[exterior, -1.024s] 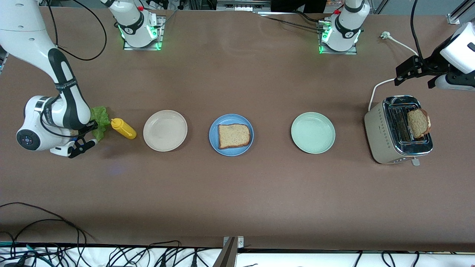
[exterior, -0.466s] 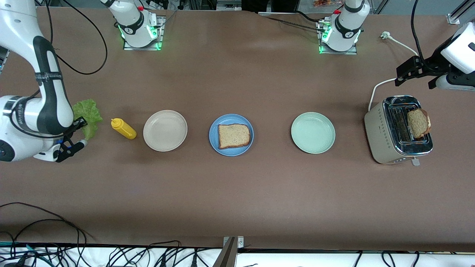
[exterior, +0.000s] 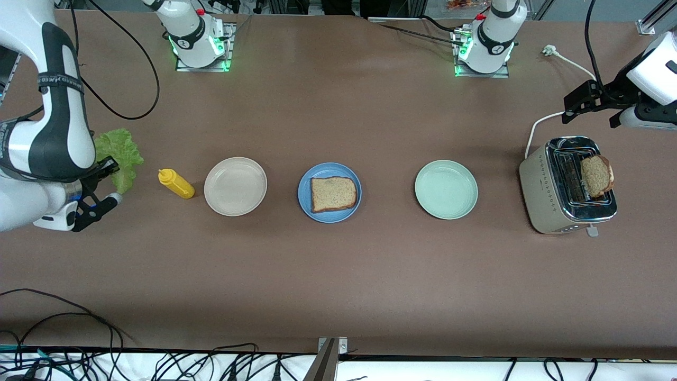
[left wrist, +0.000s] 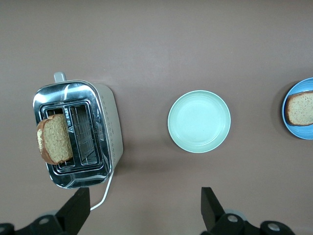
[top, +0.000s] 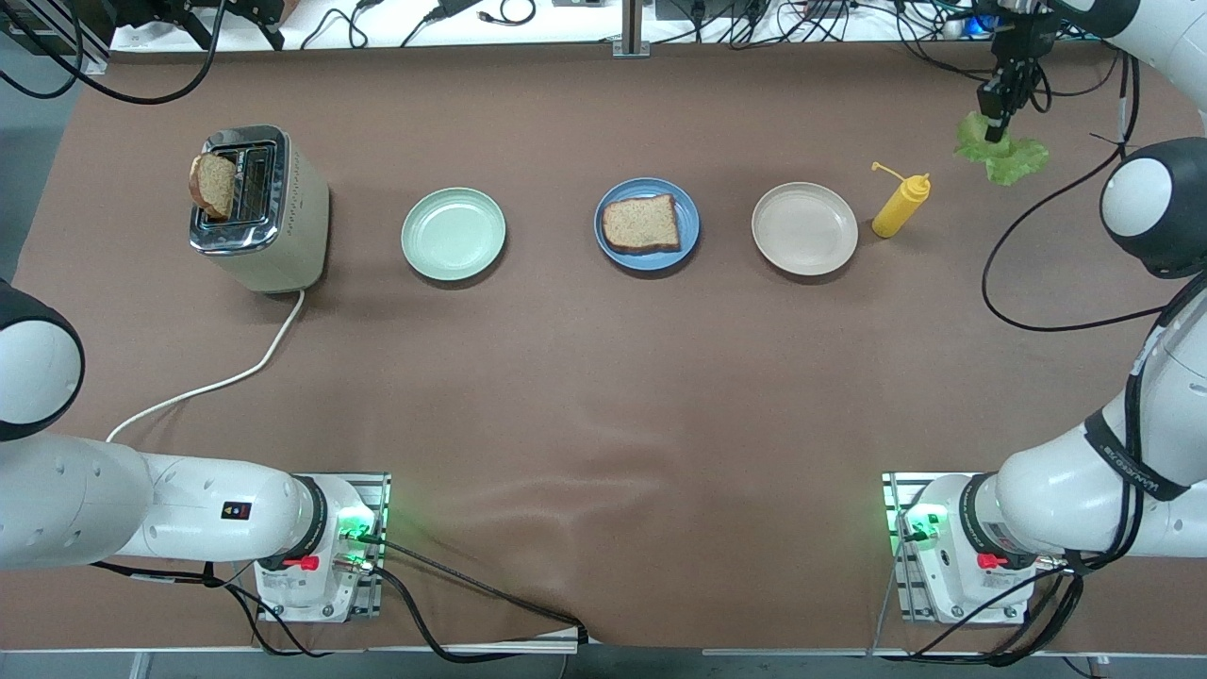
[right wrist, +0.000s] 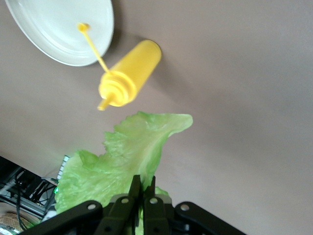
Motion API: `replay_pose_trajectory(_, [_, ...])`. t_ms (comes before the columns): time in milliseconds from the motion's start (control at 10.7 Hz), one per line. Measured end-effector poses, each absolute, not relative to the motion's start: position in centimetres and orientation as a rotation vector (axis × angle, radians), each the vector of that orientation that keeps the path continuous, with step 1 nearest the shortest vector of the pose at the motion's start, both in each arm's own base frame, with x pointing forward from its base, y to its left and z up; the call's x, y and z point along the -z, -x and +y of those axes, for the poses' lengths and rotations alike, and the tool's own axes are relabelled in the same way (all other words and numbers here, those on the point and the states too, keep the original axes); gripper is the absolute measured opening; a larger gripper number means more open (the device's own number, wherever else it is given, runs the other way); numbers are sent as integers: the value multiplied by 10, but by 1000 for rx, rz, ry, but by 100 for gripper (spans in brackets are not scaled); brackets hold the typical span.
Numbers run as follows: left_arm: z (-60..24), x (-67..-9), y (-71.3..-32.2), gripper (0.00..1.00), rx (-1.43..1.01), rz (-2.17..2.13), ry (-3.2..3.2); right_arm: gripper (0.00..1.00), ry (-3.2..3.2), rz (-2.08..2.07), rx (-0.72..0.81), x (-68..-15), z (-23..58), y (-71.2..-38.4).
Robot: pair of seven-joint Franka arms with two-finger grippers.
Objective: Make sandwich in blue plate with both arms
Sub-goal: 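Grasp the green lettuce leaf with the right gripper and lift it, then carry the lettuce over the toast and release it with the right gripper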
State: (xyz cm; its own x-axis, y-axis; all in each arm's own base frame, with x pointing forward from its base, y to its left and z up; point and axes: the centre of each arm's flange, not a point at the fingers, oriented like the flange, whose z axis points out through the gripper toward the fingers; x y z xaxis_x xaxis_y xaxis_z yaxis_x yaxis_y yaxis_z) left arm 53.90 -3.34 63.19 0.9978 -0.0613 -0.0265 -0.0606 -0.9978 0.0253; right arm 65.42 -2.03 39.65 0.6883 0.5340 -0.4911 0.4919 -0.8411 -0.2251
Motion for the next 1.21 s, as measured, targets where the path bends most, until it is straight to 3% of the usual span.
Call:
replay_pose_trajectory(559, [-34,-632,-539,100,38,-98,-3115,5,2919,-519,-726,-427,147,-649])
replay_pose_trajectory(931, [-34,-634,-539,100,31,-99,-3115,5,3016,-320,-588,-413,288,-627])
replay_pose_trajectory(1211, [-34,-634,-539,100,24,-99,-3115,5,2991,-125,-489,-385,348,-623])
